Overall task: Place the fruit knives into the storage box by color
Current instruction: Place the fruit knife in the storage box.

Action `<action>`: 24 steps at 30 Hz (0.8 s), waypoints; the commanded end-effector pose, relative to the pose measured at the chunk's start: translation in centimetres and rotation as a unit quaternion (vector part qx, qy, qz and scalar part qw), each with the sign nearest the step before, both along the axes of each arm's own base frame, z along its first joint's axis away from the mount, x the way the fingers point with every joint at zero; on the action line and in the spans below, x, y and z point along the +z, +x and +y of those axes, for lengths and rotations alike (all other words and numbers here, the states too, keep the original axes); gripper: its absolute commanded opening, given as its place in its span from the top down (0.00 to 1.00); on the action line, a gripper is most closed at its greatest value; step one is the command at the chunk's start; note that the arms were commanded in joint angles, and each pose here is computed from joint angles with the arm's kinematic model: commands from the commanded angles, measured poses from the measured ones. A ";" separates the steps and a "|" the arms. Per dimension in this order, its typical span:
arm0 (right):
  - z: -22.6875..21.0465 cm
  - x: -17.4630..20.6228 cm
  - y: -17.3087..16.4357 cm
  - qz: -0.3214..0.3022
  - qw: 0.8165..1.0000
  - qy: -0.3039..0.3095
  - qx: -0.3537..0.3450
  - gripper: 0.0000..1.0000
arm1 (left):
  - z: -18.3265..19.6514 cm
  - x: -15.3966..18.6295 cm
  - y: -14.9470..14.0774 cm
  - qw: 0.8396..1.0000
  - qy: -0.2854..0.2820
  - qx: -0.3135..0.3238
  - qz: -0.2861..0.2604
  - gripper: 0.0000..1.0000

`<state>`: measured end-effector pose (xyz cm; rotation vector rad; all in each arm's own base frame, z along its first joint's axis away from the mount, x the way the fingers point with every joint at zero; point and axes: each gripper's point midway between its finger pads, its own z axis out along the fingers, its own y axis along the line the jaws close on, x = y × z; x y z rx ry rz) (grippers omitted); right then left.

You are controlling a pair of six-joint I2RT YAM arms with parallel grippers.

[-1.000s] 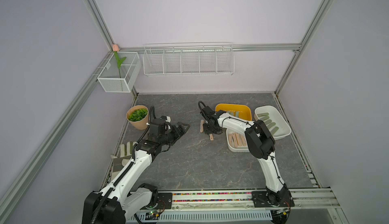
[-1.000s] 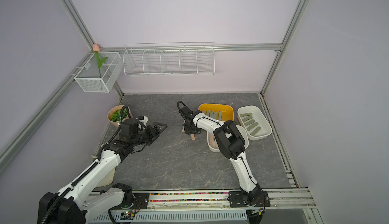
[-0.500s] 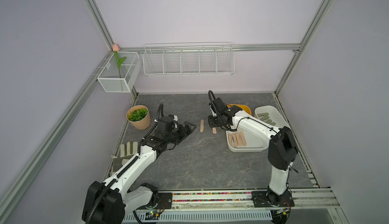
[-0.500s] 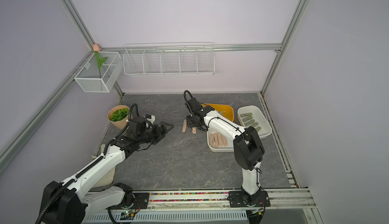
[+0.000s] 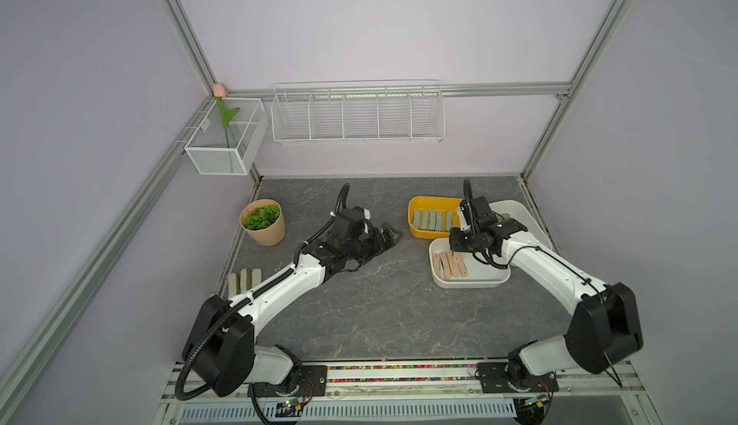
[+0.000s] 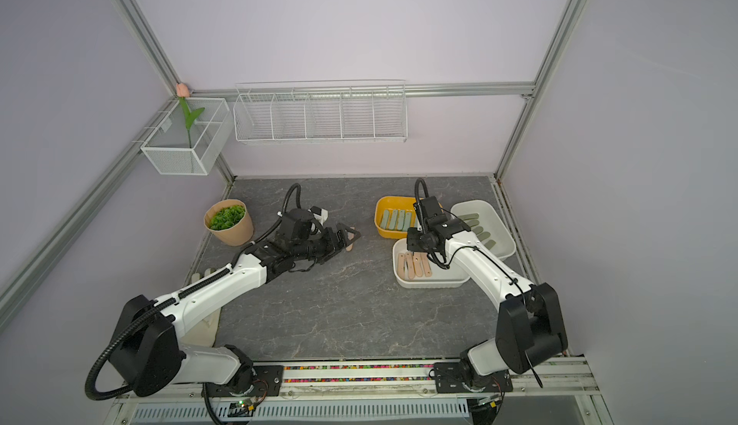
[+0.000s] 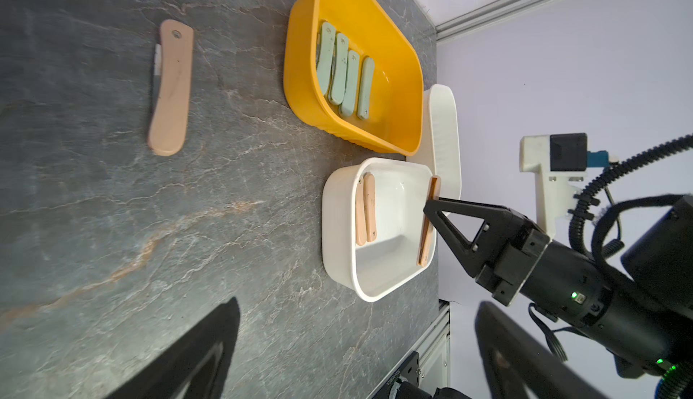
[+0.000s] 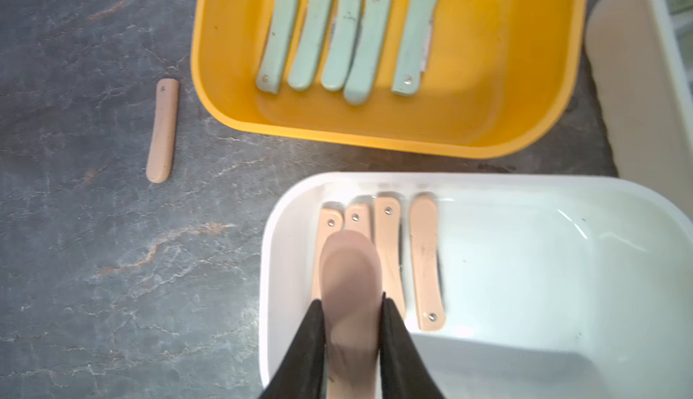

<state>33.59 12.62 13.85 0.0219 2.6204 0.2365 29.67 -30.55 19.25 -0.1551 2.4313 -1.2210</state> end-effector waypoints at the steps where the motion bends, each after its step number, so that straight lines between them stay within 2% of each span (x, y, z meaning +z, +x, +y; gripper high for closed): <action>1: -2.1 -0.3 -0.3 -0.016 1.000 -0.013 -0.002 0.75 | -1.8 1.5 0.7 1.000 -0.019 -0.008 -0.017 0.01; 12: -6.3 -3.5 0.2 0.005 0.998 -0.058 -0.026 0.75 | -3.2 0.8 0.5 0.999 -0.026 -0.024 -0.012 0.01; 24: -6.3 -5.9 1.8 0.036 0.996 -0.086 -0.011 0.77 | -3.0 1.0 0.1 0.999 -0.031 -0.025 -0.015 0.01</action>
